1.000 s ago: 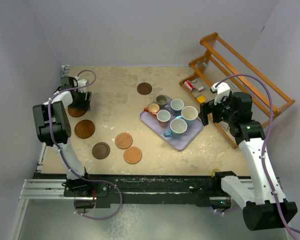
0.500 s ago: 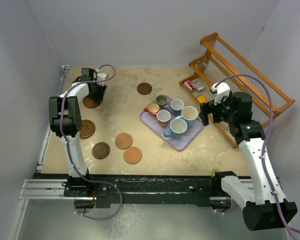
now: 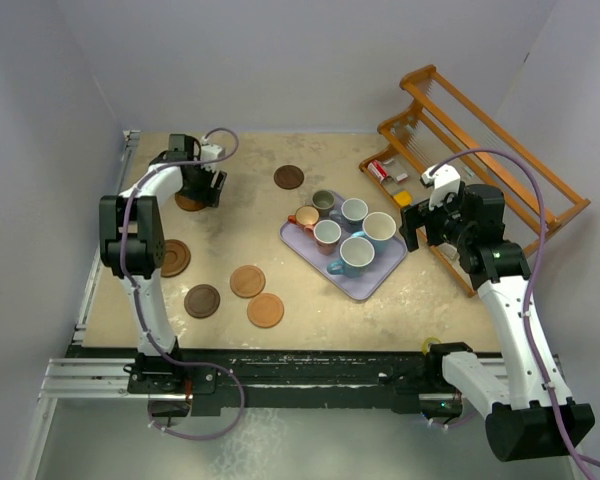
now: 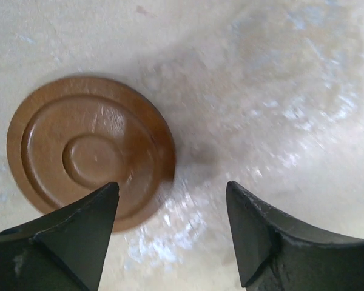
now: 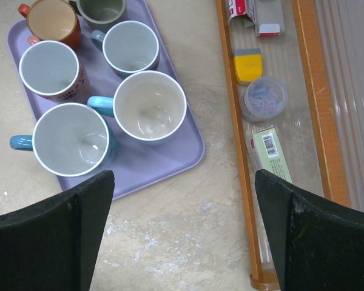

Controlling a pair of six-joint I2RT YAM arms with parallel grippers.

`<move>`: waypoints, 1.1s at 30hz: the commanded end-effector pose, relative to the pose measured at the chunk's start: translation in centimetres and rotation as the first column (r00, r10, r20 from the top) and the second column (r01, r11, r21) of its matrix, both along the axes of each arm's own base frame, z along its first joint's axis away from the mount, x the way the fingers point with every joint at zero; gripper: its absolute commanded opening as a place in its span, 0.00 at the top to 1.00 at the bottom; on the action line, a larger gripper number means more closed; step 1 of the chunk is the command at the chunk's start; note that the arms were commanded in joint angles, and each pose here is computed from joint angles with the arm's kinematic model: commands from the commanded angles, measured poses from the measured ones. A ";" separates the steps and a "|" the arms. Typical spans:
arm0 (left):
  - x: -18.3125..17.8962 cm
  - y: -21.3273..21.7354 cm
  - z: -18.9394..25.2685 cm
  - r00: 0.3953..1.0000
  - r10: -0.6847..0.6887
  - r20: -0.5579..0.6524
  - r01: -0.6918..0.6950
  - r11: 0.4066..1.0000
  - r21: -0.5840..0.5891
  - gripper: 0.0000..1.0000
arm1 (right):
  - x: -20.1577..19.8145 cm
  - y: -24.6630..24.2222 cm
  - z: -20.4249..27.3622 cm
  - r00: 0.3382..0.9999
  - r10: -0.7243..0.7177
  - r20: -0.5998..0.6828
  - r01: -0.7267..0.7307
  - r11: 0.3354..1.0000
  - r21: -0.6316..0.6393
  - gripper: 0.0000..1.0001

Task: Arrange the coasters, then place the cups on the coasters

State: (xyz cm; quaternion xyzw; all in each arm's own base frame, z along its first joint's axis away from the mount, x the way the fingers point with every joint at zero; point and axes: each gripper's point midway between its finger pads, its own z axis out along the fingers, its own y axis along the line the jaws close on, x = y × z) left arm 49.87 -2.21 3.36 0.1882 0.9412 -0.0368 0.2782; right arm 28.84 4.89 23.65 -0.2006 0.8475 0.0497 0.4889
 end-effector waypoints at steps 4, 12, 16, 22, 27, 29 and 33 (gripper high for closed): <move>-1.8 -2.1 8.6 0.984 -0.051 0.171 0.070 0.991 -0.110 0.26 | 0.1 0.1 1.0 0.999 0.018 0.039 -0.018 1.000 -0.009 0.00; -4.0 -4.9 10.7 0.968 -0.125 0.216 0.164 0.971 -0.173 0.20 | -0.1 0.4 1.0 0.999 0.040 0.037 -0.039 0.999 -0.005 0.00; -4.5 -7.4 10.5 0.960 -0.186 0.209 0.222 0.960 -0.167 0.18 | -0.4 0.4 0.0 0.999 0.044 0.017 -0.044 0.999 -0.010 0.00; -1.9 -12.6 10.2 0.947 -0.206 0.245 0.245 0.959 -0.143 0.18 | -0.4 0.4 -0.2 0.999 0.047 0.010 -0.046 0.999 -0.014 0.00; 2.4 -15.4 9.5 0.954 -0.162 0.253 0.208 0.964 -0.165 0.19 | -0.2 0.4 -0.5 0.999 0.045 0.004 -0.045 0.999 -0.017 0.00; 4.1 -16.2 9.1 0.957 -0.140 0.254 0.188 0.966 -0.176 0.19 | -0.2 0.4 -0.7 0.999 0.044 -0.003 -0.044 0.999 -0.018 0.00; 7.5 -17.3 8.4 0.960 -0.097 0.263 0.152 0.969 -0.197 0.22 | -0.1 0.3 -0.8 0.999 0.041 -0.007 -0.041 0.999 -0.022 0.00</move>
